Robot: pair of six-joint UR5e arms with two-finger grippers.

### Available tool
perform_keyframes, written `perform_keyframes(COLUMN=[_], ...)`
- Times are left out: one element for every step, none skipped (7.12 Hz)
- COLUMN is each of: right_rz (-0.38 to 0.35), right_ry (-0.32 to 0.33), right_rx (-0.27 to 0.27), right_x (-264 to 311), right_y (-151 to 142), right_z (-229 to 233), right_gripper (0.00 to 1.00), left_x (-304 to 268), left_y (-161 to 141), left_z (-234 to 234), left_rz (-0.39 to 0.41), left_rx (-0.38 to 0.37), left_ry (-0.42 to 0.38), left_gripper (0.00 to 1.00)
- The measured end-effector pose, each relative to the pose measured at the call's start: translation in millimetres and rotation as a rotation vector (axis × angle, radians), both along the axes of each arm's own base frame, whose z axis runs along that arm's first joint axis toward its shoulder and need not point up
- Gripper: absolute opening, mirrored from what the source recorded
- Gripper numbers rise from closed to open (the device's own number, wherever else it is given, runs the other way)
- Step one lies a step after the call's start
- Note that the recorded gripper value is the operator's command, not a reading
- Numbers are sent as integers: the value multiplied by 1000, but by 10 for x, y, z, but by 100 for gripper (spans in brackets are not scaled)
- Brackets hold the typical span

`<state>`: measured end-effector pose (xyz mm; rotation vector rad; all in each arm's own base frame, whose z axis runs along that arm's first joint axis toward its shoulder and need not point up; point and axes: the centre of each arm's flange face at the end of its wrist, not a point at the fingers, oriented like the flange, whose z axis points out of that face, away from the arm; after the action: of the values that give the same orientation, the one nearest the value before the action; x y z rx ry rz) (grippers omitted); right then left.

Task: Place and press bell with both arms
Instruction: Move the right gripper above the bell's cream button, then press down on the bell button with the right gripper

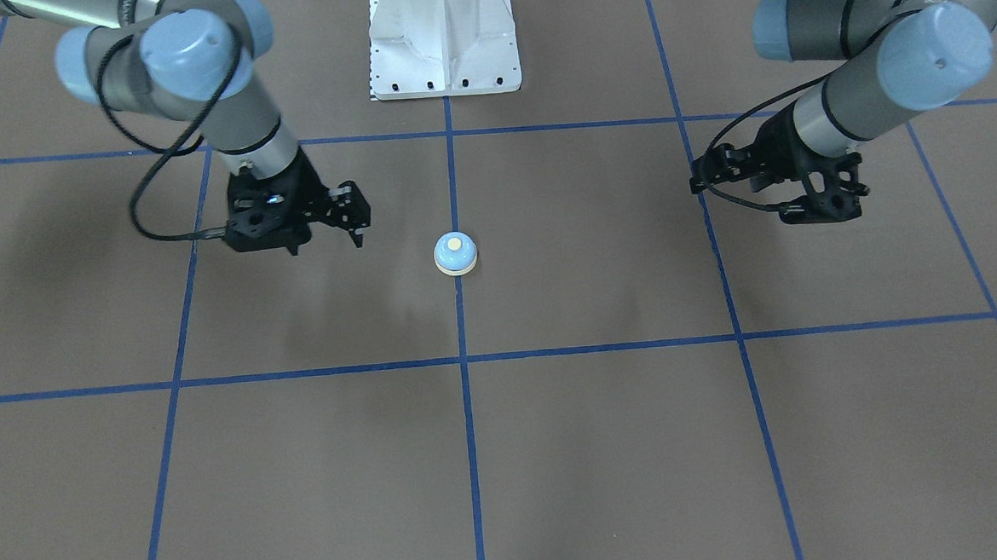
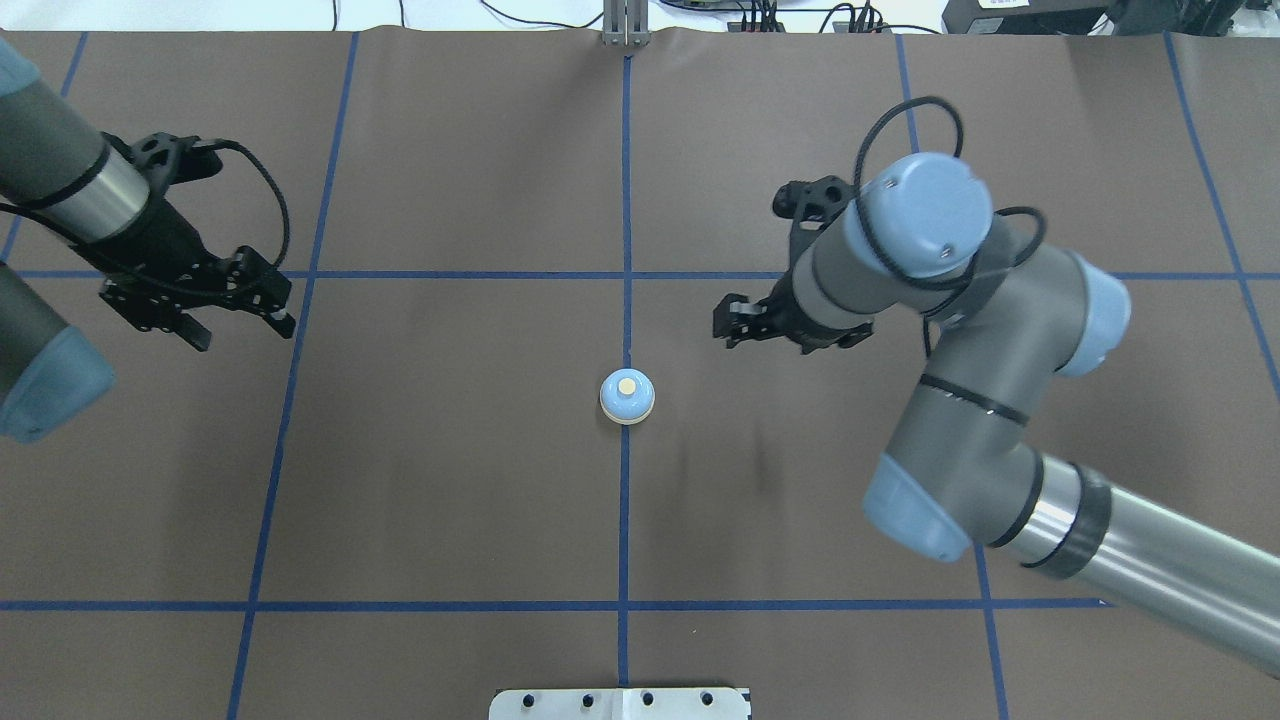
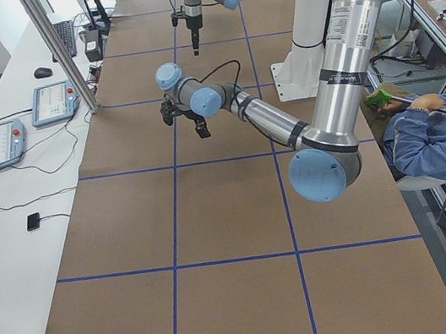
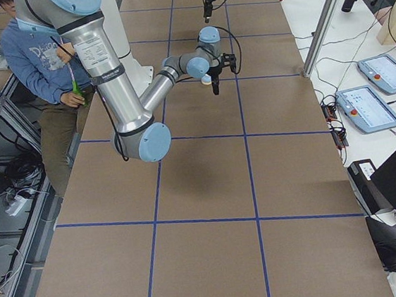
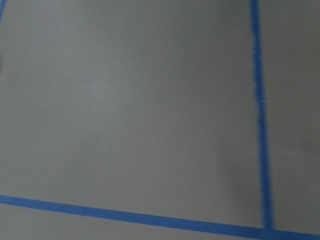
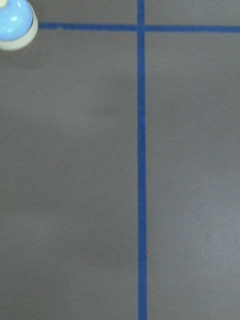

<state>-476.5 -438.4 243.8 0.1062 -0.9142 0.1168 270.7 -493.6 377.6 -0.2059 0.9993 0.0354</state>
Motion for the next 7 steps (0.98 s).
perform_keyframes(right_rz=[28,38,41,40,38,35,34], right_ry=[-15,-20,-17,-12,-3,5,8], right_rx=[-22,-43,-54,-58,-61,-63,-63], right_x=[-374,-676,-863,-965,-1045,-1113,-1150], right_y=[142,234,295,326,325,312,298], right_z=[-245,-407,-478,-505,-503,-502,-519], right_gripper=[22,0,0,0,0,0,0], left_x=[-304,-610,-850,-972,-1019,-1035,-1040], left_y=[5,28,62,92,107,115,120], left_z=[220,471,677,788,832,851,860], left_rz=[-12,-12,-5,2,5,6,7], left_rx=[20,54,85,103,111,113,113], left_ry=[-10,-19,-25,-28,-29,-30,-31], left_gripper=[98,99,99,99,99,99,99])
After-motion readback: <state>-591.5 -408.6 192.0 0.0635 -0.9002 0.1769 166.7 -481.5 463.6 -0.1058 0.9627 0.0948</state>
